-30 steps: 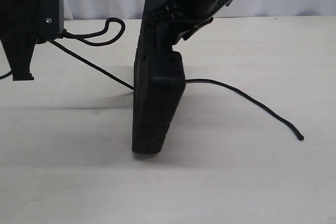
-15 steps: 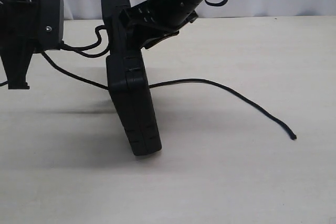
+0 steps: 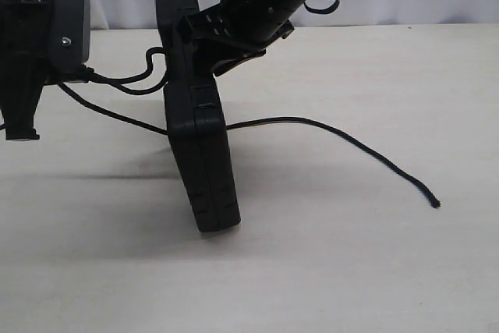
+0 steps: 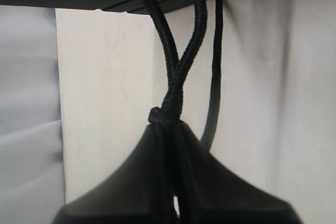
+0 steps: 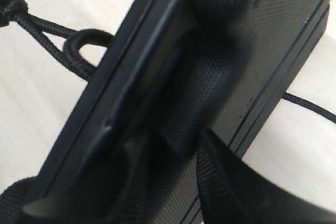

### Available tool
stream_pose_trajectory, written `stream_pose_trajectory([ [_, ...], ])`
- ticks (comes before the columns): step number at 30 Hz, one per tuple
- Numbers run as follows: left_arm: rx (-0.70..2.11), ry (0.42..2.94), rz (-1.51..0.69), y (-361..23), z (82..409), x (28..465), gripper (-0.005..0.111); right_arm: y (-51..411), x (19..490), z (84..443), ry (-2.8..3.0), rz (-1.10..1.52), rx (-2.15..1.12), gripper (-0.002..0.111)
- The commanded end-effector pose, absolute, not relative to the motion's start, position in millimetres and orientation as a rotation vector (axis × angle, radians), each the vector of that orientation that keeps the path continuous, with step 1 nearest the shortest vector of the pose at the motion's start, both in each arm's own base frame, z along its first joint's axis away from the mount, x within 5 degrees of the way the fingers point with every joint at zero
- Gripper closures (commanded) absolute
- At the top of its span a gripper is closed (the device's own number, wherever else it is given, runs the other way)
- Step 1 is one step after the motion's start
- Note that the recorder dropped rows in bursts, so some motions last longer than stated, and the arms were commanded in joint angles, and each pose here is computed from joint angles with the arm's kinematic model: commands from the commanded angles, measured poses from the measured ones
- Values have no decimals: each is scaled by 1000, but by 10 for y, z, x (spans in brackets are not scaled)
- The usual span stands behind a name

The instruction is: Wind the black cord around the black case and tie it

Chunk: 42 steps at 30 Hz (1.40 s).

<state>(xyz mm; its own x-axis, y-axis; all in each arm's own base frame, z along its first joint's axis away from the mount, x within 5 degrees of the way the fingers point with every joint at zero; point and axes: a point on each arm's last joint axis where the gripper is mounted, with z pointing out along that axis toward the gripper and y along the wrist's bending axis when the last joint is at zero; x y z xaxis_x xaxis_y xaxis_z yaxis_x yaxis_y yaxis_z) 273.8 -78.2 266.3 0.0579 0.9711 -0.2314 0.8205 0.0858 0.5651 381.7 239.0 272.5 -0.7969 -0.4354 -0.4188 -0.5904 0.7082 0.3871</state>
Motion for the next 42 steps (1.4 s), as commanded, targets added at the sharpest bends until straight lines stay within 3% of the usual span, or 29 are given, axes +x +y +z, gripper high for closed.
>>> stream_pose_trajectory([
  [1, 1753, 1795, 326, -780, 2747, 2682, 107, 2385, 3807, 2697, 2618, 737, -823, 78],
  [5, 1645, 1786, 328, -779, 2879, 2644, 107, 2542, 3730, 2702, 2581, 732, -878, 78],
  [10, 1647, 1983, 336, -689, 2752, 2621, 107, 2545, 3737, 2700, 2582, 718, -863, 78],
  [17, 1550, 2045, 76, -820, 2732, 2557, 107, 2550, 3733, 2703, 2588, 731, -851, 78],
  [22, 1575, 2076, 13, -838, 2754, 2518, 107, 2549, 3731, 2702, 2589, 732, -852, 78],
  [29, 1680, 2117, 25, -792, 2805, 2474, 107, 2549, 3731, 2702, 2589, 732, -852, 78],
  [42, 1534, 2067, 90, -812, 2961, 2603, 107, 2550, 3733, 2703, 2588, 731, -851, 78],
])
